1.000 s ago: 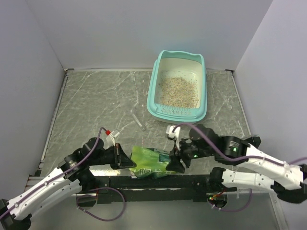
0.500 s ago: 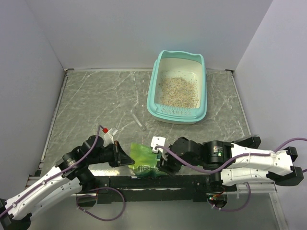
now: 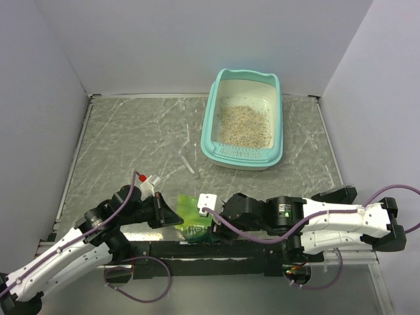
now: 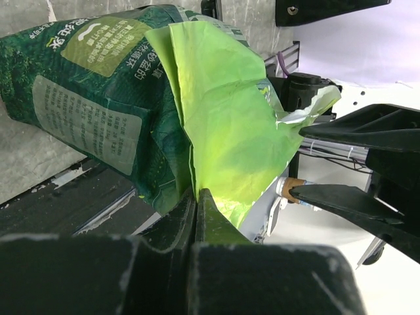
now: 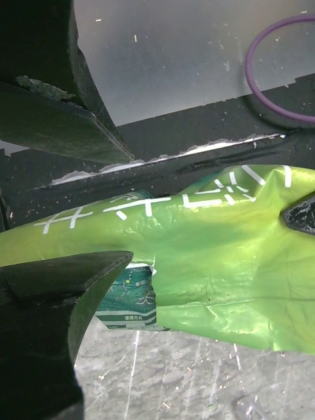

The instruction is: Fill the litter box with clean litter

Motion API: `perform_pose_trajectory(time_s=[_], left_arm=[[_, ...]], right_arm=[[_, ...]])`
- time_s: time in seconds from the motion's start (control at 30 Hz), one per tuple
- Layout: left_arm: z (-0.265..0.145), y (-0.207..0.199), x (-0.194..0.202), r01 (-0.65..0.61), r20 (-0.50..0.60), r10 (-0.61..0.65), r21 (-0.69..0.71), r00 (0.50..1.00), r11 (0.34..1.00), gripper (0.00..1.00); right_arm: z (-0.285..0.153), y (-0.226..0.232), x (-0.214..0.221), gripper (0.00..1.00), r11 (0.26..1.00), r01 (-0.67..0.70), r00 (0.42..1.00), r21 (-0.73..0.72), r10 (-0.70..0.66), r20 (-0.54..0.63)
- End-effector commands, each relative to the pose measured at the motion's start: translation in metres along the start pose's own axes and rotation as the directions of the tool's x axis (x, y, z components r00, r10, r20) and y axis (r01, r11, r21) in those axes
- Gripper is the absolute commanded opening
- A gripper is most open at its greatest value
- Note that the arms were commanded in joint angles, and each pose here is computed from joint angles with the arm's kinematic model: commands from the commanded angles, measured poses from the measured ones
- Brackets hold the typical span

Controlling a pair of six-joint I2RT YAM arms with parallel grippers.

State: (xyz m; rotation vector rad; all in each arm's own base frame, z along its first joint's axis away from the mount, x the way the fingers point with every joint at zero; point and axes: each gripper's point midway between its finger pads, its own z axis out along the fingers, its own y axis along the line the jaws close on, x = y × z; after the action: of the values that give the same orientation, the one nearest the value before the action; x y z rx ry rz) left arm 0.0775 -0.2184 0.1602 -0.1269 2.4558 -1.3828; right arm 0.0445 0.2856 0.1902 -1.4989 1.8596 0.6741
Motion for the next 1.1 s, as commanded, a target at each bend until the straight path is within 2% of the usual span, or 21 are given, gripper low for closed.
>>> perform_pose_trajectory(time_s=[0.0,0.33,0.4,0.43,0.53,0.57,0.6,0.67,0.73,0.77,0.93,1.07], left_arm=[[-0.003,0.022,0.000,0.034,0.016,-0.033,-0.117,0.999,0.993,0.01],[-0.004,0.018,-0.003,0.014,0.016,-0.012,-0.116,1.000,0.993,0.01],[-0.004,0.017,-0.004,0.005,0.016,-0.004,-0.118,1.000,0.993,0.01],[-0.004,0.016,-0.005,0.003,0.020,0.000,-0.119,1.000,0.993,0.01],[-0.006,0.010,-0.010,-0.020,0.032,0.024,-0.117,0.999,0.993,0.01],[-0.008,0.008,-0.014,-0.043,0.045,0.049,-0.120,0.998,0.992,0.01],[-0.013,-0.004,-0.021,-0.065,0.071,0.073,-0.102,0.995,0.993,0.01],[-0.021,-0.012,-0.036,-0.157,0.123,0.171,-0.119,0.978,0.980,0.18],[-0.040,-0.036,-0.053,-0.239,0.198,0.256,-0.106,0.946,0.965,0.39],[-0.046,-0.045,-0.059,-0.333,0.219,0.346,-0.097,0.912,0.938,0.41],[-0.065,-0.095,-0.064,-0.555,0.282,0.527,0.028,0.802,0.831,0.58],[-0.051,-0.113,-0.041,-0.665,0.212,0.631,0.193,0.746,0.722,0.58]], right_arm=[[0.008,0.003,-0.001,0.63,1.000,0.024,1.000,-0.011,-0.023,0.018],[0.023,0.006,0.029,0.62,0.997,0.071,0.995,-0.043,-0.074,-0.069],[0.027,0.007,0.042,0.57,0.997,0.069,0.993,-0.047,-0.073,-0.096],[0.029,0.007,0.046,0.53,0.997,0.063,0.992,-0.048,-0.068,-0.110],[0.031,0.008,0.052,0.23,0.998,0.053,0.990,-0.046,-0.058,-0.132],[0.030,0.005,0.050,0.02,0.998,0.046,0.990,-0.031,-0.050,-0.129],[0.030,0.003,0.051,0.00,0.999,0.044,0.988,-0.021,-0.046,-0.145],[0.028,0.004,0.044,0.00,0.999,0.042,0.988,-0.024,-0.045,-0.146],[0.026,0.004,0.045,0.00,1.000,0.018,0.987,-0.019,-0.021,-0.158],[0.025,0.003,0.044,0.00,1.000,0.015,0.987,-0.015,-0.017,-0.160],[0.016,0.001,0.046,0.00,0.998,-0.059,0.979,-0.036,0.051,-0.200],[0.008,0.000,0.041,0.00,0.985,-0.155,0.970,-0.075,0.138,-0.199]])
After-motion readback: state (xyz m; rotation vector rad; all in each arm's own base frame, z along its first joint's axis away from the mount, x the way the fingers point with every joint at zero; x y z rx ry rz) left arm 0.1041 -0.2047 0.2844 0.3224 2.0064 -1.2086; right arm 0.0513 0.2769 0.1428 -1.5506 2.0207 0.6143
